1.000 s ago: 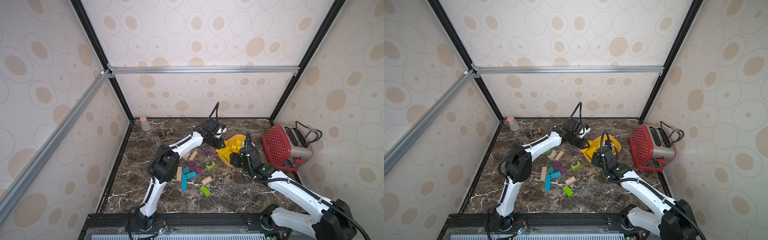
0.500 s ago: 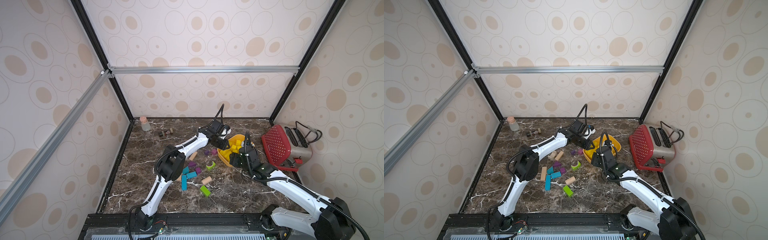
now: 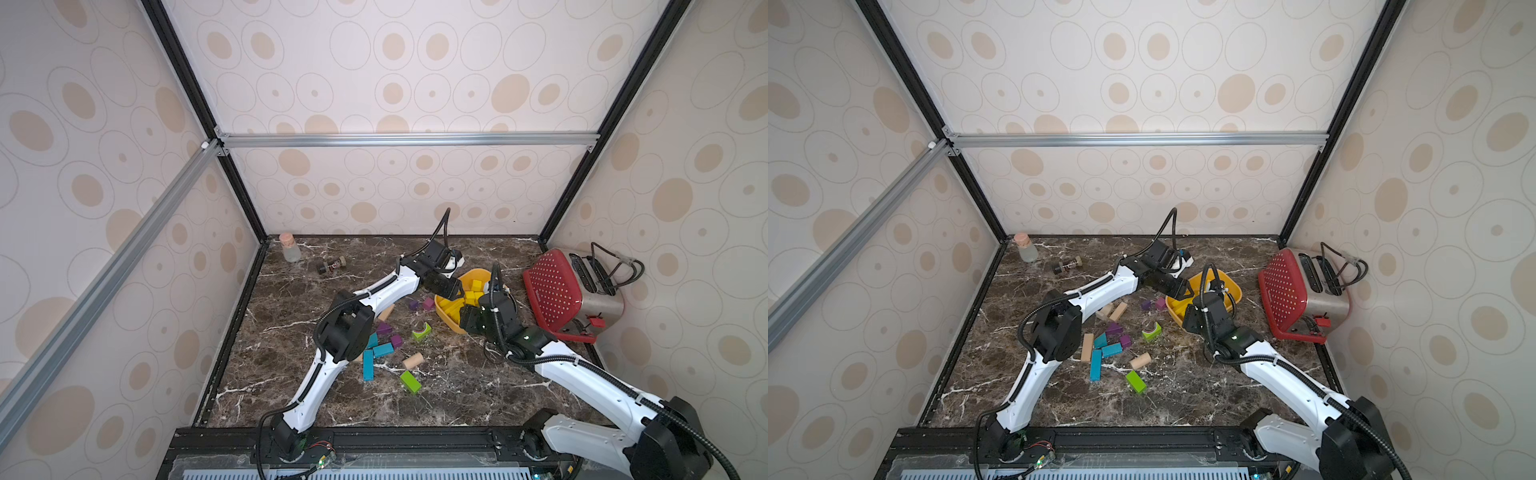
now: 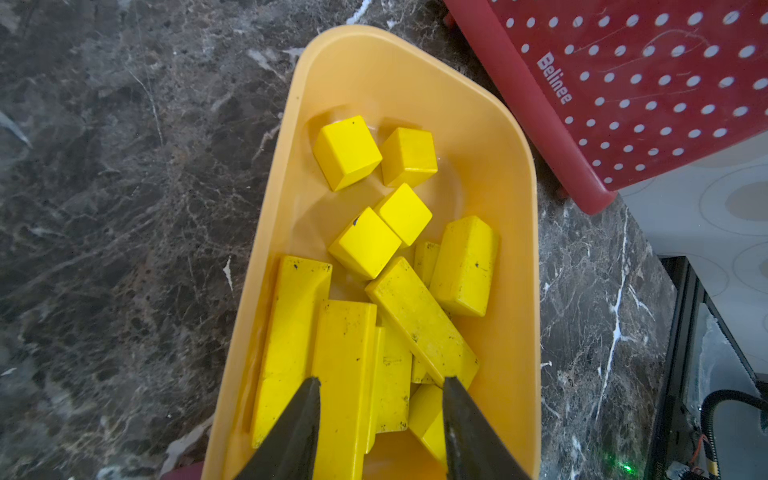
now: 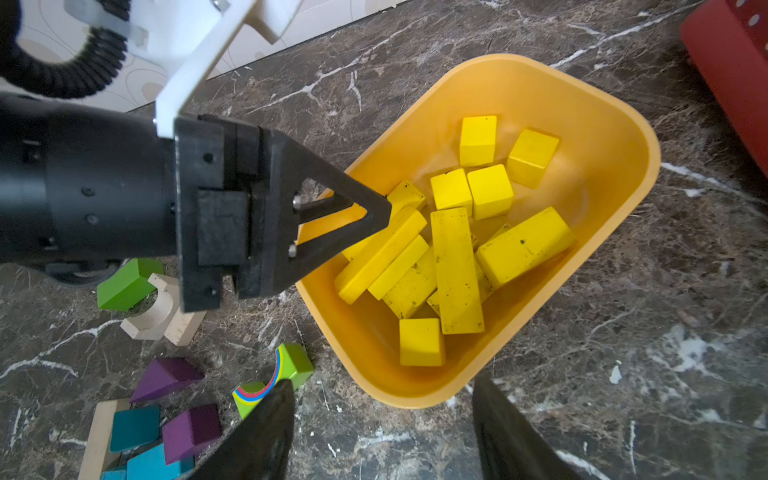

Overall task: Pick out the yellow building blocks
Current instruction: Place the building block in the storage box, then reset both arms

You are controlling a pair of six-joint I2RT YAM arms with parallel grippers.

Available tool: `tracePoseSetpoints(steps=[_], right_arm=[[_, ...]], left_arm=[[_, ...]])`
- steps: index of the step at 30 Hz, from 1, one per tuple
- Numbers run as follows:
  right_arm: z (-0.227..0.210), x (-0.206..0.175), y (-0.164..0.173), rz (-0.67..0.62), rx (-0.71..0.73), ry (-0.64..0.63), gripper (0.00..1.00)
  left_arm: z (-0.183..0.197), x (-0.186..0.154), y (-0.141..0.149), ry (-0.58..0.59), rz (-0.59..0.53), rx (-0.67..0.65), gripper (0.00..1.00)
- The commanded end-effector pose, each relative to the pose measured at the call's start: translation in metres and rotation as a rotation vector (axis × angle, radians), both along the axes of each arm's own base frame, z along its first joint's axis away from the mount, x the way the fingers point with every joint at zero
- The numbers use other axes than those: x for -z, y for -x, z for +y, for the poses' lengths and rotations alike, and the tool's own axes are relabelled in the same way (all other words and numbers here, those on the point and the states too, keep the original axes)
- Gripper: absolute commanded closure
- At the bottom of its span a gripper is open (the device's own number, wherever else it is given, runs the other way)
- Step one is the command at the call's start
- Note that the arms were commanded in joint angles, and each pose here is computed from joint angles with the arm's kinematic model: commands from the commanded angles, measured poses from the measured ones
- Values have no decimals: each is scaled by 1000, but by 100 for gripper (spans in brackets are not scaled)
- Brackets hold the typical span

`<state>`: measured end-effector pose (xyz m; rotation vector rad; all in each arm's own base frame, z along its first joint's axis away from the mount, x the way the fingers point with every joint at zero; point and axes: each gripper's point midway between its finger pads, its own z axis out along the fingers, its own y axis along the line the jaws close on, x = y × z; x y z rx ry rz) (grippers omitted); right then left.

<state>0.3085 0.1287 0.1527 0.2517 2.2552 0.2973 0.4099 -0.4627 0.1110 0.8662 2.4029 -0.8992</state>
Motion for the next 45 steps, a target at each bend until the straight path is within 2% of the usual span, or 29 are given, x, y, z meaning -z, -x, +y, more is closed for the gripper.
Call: tracePoseSetpoints(steps=[1,8,13,16,20,23,26,28,32,35,39,41,43,45], right_arm=[[-3,-11,-1,-21,22,-18,31],[10,-14,-10,-36,-31,-26,29],[17,-22,-30,-54,-93,94,26],[13,-36,-51,-140,-122,228,23],[-6,-47,-75,-301,-100,375,13],[-23,-43,-84,-390,-90,445,10],[-40,-25,-88,-376,-87,475,9],[-43,-11,-90,-361,-127,476,9],[-40,4,-93,-368,-208,503,9],[-46,5,-96,-382,-193,497,9],[-52,2,-91,-385,-175,494,10],[-73,6,-86,-344,-125,535,10],[-77,13,-79,-325,-129,536,10],[-76,19,-75,-366,-158,537,10]], left_arm=[[-6,-26,-1,35,-45,4,53],[4,-64,-3,34,-145,1,53],[37,-106,-3,-28,-310,-16,52],[84,-130,-9,-86,-442,-96,52],[178,-160,-20,-110,-572,-313,52],[252,-162,-19,-215,-687,-478,51],[312,-143,-8,-353,-777,-592,48],[345,-128,-2,-413,-796,-660,47],[403,-90,4,-503,-760,-803,46],[430,-65,8,-550,-743,-871,46],[454,-35,13,-522,-708,-924,46],[461,-25,14,-497,-690,-932,45],[461,-15,14,-467,-682,-907,45],[461,-7,12,-434,-683,-884,44]])
